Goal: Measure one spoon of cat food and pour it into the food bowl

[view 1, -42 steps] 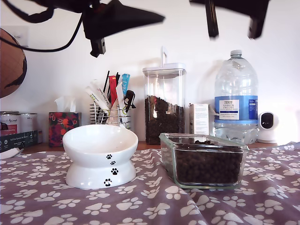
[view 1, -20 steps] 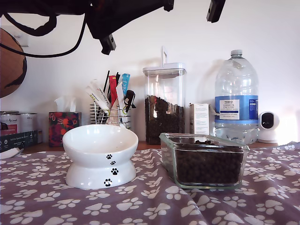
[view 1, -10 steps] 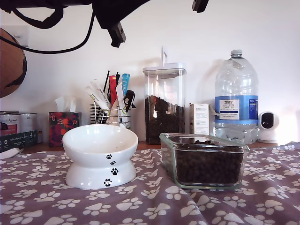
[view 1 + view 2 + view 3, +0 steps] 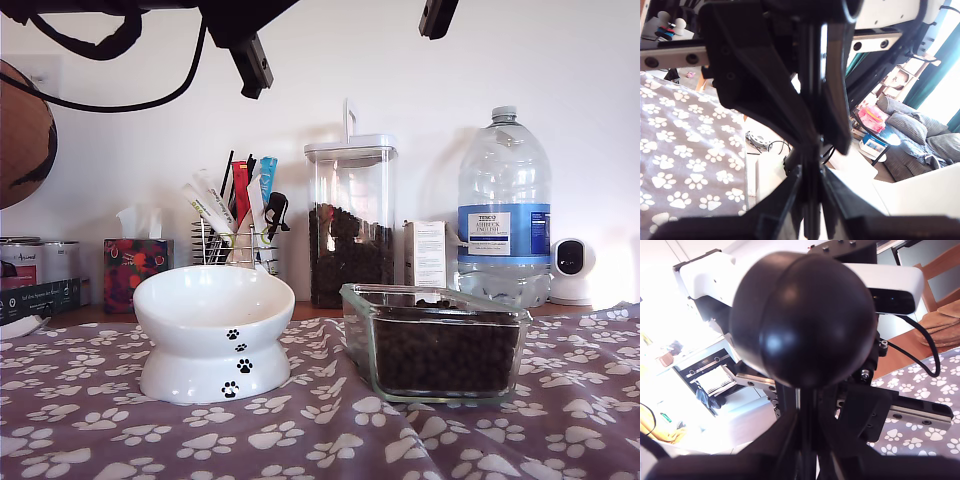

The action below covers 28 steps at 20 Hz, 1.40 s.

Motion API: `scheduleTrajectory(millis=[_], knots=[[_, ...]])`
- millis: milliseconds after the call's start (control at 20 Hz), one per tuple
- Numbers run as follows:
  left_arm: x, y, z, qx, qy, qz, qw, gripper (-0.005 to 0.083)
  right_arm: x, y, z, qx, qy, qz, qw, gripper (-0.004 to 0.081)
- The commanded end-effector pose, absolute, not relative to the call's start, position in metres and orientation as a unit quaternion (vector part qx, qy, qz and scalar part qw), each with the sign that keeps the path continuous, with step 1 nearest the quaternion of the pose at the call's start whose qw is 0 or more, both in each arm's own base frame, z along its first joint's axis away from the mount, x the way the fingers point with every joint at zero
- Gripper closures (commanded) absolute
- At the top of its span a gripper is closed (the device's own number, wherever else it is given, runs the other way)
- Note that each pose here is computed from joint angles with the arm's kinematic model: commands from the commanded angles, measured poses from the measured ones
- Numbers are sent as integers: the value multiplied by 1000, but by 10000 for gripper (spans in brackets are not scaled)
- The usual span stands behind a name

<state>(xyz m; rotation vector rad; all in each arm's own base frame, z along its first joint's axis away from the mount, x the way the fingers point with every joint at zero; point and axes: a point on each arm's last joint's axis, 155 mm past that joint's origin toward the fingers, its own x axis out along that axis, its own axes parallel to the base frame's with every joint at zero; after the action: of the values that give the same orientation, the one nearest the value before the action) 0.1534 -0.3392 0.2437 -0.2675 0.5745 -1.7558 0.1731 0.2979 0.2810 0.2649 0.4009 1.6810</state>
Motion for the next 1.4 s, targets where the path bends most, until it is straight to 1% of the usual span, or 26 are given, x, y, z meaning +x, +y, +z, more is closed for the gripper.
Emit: scheduleTrajectory(millis=[0,100,150,200,400,650,750,850,900,1000,1100,1200,1350], knots=[[163,-340,238,-119,251,-742,610,795,169,301,282,114,176,741,638,621],[166,-341,238,-119,249,-737,617,795,172,302,280,118,184,735,642,483],[168,-341,237,-119,250,-734,620,795,172,302,279,120,187,733,643,435],[169,-341,237,-119,249,-733,622,795,173,301,278,121,191,730,644,406],[173,-342,236,-119,250,-724,631,795,189,291,277,128,190,713,663,398],[185,-341,233,-122,251,-704,653,795,233,255,270,153,202,651,715,398],[201,-340,230,-135,260,-672,680,795,245,240,265,169,218,623,732,399],[224,-335,226,-157,274,-623,715,795,257,230,254,182,242,579,757,399],[235,-332,224,-170,280,-600,730,795,265,225,246,180,253,548,777,399],[254,-325,220,-196,292,-553,755,795,278,214,233,169,268,487,814,399],[268,-320,219,-226,304,-514,769,795,280,208,229,135,263,450,843,400],[276,-319,221,-265,314,-487,770,795,278,210,236,93,236,430,867,401],[284,-321,225,-318,326,-467,758,795,269,219,249,27,189,410,892,402]])
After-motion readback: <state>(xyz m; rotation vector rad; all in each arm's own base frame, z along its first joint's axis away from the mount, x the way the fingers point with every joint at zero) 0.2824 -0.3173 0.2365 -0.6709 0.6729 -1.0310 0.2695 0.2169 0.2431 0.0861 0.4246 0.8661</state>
